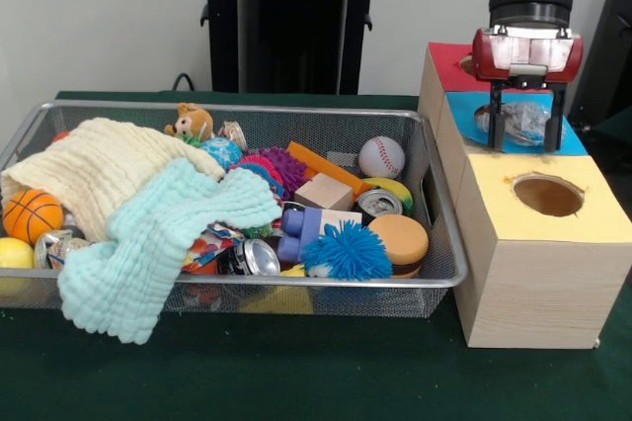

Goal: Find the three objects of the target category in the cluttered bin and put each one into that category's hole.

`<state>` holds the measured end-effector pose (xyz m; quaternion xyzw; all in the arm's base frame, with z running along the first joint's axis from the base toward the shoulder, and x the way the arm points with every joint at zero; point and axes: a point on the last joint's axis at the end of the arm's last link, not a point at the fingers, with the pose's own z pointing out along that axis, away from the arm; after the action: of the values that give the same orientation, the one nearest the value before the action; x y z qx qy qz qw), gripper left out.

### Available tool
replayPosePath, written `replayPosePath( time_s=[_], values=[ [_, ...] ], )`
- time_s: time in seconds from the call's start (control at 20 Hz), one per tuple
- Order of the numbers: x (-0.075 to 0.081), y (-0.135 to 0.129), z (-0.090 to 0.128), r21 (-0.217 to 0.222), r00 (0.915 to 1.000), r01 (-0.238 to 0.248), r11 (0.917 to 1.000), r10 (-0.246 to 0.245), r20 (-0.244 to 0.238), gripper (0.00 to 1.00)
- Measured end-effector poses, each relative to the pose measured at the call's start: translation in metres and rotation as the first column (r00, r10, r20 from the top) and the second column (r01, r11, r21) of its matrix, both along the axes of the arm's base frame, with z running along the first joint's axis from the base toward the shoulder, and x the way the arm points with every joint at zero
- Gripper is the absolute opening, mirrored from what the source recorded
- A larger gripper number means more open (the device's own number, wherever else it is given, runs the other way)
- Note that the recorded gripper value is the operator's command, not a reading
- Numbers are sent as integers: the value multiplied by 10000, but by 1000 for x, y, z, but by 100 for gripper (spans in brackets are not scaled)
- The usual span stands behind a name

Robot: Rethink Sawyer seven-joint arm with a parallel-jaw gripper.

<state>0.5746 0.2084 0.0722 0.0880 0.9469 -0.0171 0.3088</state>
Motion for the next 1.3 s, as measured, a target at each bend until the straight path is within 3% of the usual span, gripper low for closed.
replayPosePath(
  time_s=[0.85, 1.3],
  values=[
    [-13, 7, -4, -191, 9980, -430, 9989, 420, -477, 100],
    [-15, 4, -3, -240, 9973, -418, 9988, 403, -609, 100]
  ],
)
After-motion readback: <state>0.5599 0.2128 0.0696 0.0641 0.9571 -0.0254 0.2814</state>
